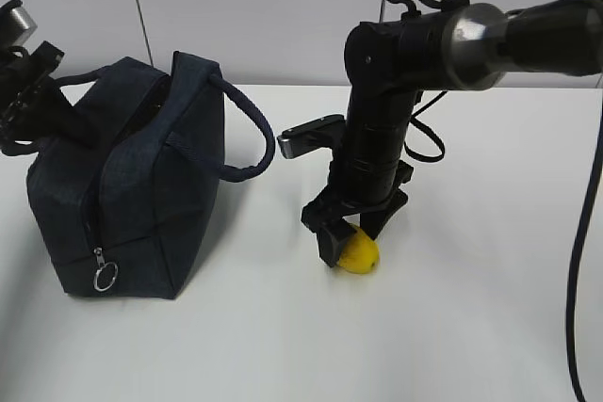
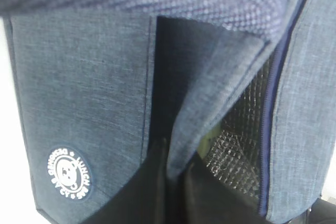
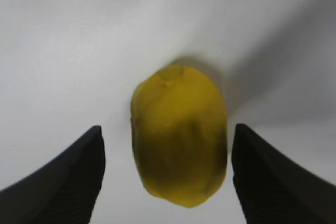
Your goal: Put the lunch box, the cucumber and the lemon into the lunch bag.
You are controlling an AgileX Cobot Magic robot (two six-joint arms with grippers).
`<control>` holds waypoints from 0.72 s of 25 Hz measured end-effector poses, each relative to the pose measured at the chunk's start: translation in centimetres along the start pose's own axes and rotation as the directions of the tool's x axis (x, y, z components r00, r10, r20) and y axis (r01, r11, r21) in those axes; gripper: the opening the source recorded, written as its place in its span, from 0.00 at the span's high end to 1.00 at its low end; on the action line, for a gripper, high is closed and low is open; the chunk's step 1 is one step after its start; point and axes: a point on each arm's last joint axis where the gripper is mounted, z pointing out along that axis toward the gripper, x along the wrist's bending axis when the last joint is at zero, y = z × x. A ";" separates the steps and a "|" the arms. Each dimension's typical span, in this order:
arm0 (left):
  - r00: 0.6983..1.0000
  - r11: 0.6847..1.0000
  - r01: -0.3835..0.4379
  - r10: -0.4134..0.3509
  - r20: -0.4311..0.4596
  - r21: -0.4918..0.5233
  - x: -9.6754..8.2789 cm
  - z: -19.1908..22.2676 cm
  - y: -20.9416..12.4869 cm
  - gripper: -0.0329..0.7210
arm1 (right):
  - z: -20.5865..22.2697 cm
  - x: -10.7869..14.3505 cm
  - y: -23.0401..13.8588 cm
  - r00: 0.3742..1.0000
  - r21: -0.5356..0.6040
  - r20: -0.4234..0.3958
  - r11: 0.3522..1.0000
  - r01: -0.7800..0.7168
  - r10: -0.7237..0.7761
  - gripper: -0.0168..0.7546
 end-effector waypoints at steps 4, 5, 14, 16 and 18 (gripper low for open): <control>1.000 1.000 0.000 0.000 0.000 0.000 0.0 0.0 0.0 0.97 | 0.8 -0.1 0.0 1.000 0.018 -0.003 1.000 -0.001 0.001 0.25; 1.000 1.000 0.000 0.000 0.000 0.000 0.0 0.0 0.0 0.97 | 0.8 -0.1 0.0 1.000 0.018 -0.003 1.000 -0.001 0.001 0.25; 1.000 1.000 0.000 0.000 0.000 0.000 0.0 0.0 0.0 0.97 | 0.9 -0.1 0.0 1.000 0.020 -0.005 1.000 -0.002 0.002 0.30; 1.000 1.000 0.000 0.000 0.000 0.000 0.0 0.0 0.0 0.97 | 0.9 -0.1 0.0 1.000 0.021 -0.003 1.000 -0.001 0.001 0.36; 1.000 1.000 0.000 0.000 0.000 0.000 0.0 0.0 0.0 0.97 | 0.9 -0.1 0.0 1.000 0.025 -0.004 1.000 -0.001 0.001 0.42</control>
